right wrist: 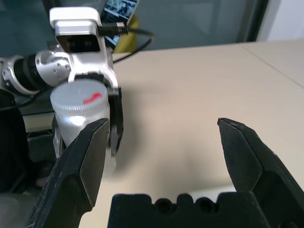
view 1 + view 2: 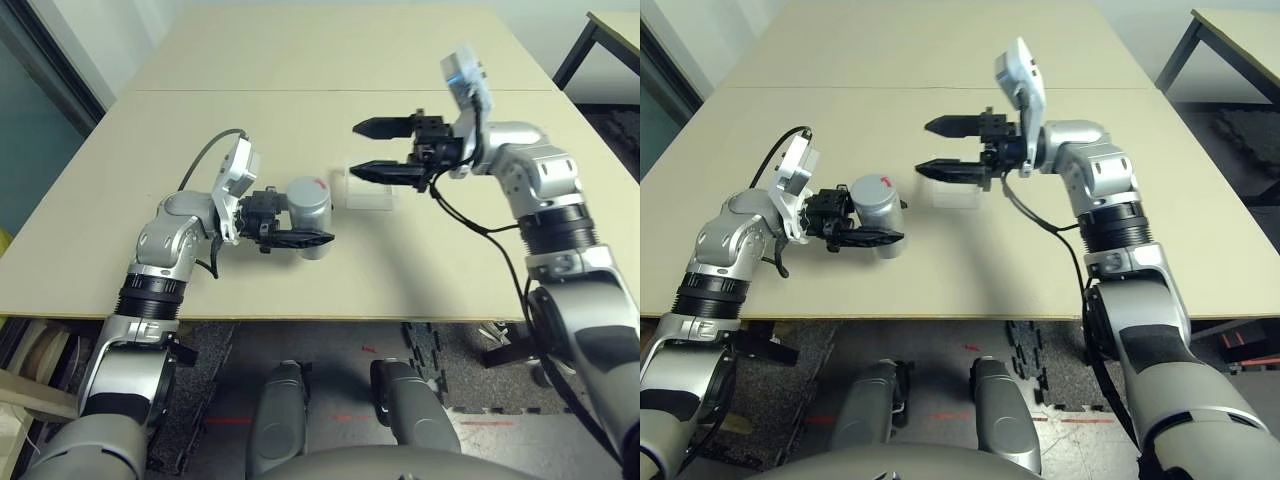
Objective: Pour the medicine from the bottle into the box.
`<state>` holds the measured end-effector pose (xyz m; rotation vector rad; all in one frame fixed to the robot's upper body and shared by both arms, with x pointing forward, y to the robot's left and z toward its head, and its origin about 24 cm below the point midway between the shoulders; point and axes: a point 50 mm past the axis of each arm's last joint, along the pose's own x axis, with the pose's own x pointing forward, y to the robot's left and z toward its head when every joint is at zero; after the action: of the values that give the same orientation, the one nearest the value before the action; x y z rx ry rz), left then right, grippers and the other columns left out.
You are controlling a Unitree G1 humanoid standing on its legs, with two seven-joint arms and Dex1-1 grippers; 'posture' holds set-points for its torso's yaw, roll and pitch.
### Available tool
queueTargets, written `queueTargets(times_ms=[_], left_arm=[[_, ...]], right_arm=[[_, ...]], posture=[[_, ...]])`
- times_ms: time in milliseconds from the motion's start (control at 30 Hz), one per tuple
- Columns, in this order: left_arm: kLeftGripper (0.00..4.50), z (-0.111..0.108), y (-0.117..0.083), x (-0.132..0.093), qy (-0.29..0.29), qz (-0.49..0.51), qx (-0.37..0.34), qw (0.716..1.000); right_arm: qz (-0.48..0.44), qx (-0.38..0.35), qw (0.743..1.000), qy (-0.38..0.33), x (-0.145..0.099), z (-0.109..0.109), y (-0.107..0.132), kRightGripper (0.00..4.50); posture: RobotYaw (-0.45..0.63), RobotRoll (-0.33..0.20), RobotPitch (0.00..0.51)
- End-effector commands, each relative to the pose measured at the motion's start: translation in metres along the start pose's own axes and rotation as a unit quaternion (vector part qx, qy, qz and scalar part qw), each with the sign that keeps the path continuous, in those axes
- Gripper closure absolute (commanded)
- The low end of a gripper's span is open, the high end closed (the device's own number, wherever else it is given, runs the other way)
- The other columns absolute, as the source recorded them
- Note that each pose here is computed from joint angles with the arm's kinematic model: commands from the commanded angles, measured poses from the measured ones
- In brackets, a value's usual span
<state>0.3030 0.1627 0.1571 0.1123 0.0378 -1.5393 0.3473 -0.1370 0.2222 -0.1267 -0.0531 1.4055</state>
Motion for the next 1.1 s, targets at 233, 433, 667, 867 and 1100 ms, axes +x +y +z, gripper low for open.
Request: queueTargets(times_ms=[233,433,667,867,1100], left_arm=[[1.93,-0.002,0.003,-0.008,0.009,0.018,0.008,1.0],[1.93,-0.003,0.008,-0.007,0.014,0.028,0.017,0.999],[1.93,-0.004,0.012,-0.005,0.016,0.031,0.024,0.999],[1.93,-0.004,0.013,-0.002,0.015,0.026,0.027,0.999],[1.93,-0.005,0.013,0.003,0.012,0.018,0.026,0.999]], right_arm=[[0.01,-0.004,1.0,0.029,0.003,0.008,0.012,0.0],[0.054,0.002,0.998,0.044,0.033,0.007,0.036,0.0],[0.068,-0.01,0.996,0.057,0.06,0.009,0.052,0.0],[0.067,-0.019,0.996,0.054,0.074,0.01,0.056,0.0],[0.054,-0.016,0.997,0.054,0.086,0.008,0.053,0.0]], posture=[[-0.04,0.0,0.115],[-0.03,0.0,0.114],[-0.04,0.0,0.119],[-0.04,0.0,0.121],[-0.04,0.0,0.124]])
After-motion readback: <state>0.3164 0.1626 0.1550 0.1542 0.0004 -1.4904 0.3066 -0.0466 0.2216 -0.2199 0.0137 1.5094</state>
